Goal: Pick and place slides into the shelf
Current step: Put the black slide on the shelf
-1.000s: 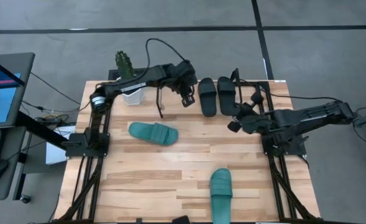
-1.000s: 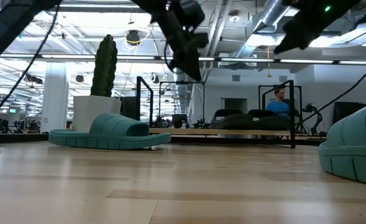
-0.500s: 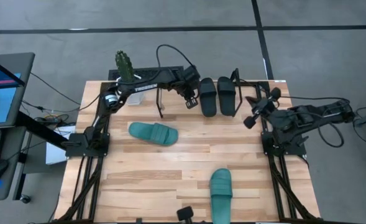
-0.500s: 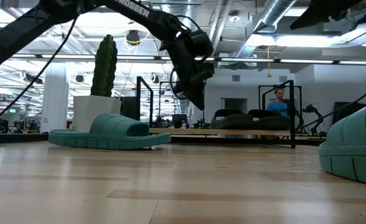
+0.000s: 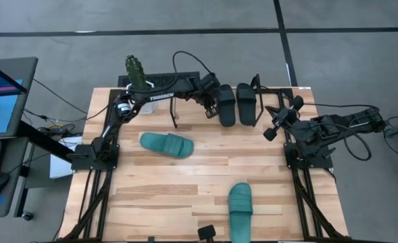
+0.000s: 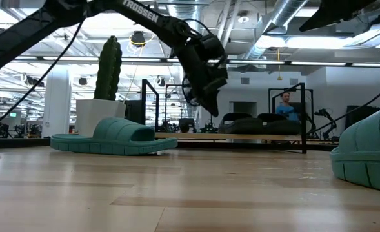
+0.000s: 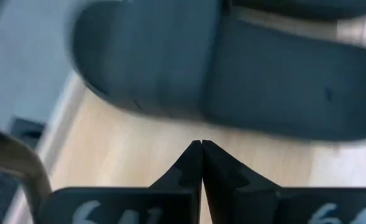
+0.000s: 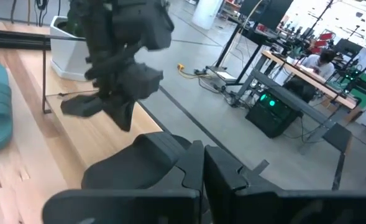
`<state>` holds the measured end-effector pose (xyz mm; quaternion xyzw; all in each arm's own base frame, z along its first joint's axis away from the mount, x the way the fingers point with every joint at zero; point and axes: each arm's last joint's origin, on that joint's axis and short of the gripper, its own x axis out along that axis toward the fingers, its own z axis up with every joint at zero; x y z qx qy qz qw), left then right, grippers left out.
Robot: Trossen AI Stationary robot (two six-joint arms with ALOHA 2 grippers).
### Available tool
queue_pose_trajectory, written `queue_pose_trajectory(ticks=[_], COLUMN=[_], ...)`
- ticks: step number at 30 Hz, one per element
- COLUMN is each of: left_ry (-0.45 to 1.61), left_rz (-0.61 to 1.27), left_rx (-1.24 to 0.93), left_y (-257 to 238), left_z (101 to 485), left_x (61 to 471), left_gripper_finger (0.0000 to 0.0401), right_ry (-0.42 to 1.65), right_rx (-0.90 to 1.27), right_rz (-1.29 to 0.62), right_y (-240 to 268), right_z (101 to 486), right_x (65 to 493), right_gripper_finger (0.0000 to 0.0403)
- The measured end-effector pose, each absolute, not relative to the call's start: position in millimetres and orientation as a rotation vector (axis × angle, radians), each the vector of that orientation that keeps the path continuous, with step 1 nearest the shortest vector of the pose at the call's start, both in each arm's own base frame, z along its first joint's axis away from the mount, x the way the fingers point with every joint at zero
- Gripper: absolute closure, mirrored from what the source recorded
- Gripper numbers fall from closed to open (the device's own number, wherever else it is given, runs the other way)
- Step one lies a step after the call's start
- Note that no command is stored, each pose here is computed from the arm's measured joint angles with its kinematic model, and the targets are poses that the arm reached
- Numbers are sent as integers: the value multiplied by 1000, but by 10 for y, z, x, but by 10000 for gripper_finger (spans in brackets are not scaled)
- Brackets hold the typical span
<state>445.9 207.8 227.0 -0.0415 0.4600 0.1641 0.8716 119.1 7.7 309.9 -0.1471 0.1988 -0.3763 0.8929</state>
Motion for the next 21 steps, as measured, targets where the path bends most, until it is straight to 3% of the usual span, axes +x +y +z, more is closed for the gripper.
queue_pose_trajectory(ticks=[9, 21], left_ry=[1013, 934], left_rz=[316, 316], left_rx=[-79, -47], left_y=[2000, 2004], left_z=[1998, 2033], left_x=[4561, 4637], left_gripper_finger=[401, 401], right_ry=[430, 437], right_rx=[-318, -323], right_rz=[-780, -777], right_y=[86, 93], right_z=[3079, 3069], right_x=[1222, 1238], right_gripper_finger=[403, 403])
